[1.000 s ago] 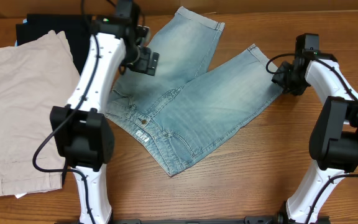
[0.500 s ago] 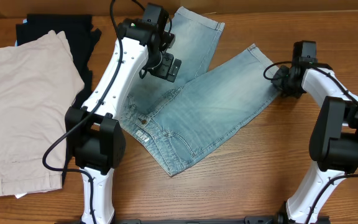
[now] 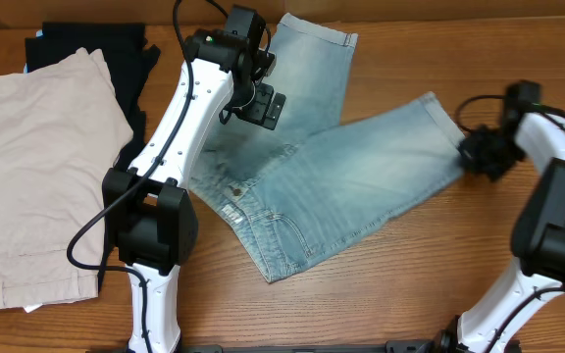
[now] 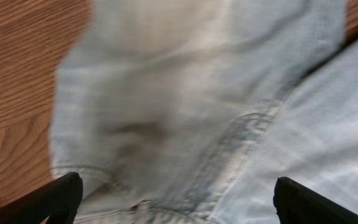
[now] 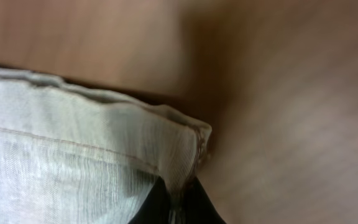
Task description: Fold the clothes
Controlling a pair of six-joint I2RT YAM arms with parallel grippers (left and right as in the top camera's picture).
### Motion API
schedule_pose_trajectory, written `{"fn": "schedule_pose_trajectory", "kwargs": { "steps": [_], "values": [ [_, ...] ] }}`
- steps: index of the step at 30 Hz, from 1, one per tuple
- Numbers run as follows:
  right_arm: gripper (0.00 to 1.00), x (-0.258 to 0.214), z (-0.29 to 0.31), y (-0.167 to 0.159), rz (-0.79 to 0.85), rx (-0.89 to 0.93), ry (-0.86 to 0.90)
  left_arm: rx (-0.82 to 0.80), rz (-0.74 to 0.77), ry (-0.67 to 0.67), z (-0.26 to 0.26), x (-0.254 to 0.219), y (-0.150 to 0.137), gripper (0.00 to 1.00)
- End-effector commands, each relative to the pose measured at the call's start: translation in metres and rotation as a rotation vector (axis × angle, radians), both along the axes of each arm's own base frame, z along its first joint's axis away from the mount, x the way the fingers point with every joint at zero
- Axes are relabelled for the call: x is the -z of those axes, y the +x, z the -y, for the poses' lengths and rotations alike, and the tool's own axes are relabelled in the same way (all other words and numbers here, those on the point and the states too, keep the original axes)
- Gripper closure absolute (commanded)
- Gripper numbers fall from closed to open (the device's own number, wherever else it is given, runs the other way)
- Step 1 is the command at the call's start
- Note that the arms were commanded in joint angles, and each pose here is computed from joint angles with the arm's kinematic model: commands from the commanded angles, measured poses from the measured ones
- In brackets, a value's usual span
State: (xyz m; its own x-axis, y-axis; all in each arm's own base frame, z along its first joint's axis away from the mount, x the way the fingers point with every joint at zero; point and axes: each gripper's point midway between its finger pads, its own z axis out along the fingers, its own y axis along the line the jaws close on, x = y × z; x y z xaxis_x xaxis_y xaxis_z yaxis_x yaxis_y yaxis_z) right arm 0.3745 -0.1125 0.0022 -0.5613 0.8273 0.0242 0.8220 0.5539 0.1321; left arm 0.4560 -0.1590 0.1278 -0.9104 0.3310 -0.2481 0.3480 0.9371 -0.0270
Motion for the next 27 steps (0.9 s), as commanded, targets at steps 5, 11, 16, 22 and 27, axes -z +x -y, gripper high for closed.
{"fn": "schedule_pose_trajectory", "kwargs": {
  "steps": [5,11,16,22,27],
  "values": [
    [0.96,0.004,0.046,-0.087,-0.266,0.343,0.023,-0.002,0.005,-0.025,0.007,-0.005,0.000,0.00],
    [0.96,-0.004,0.055,-0.104,-0.307,0.365,0.010,0.004,-0.012,-0.018,0.008,0.000,-0.004,0.00],
    [0.96,-0.025,0.060,-0.097,-0.237,0.334,-0.029,0.007,-0.035,-0.009,0.006,0.008,-0.009,0.00],
    [0.53,-0.074,0.064,-0.074,-0.029,0.154,-0.073,0.006,-0.044,-0.007,0.006,0.017,-0.010,0.00],
    [0.00,-0.117,0.048,-0.042,0.164,-0.021,-0.038,0.006,-0.034,-0.010,0.006,0.017,-0.007,0.00]
  ]
}}
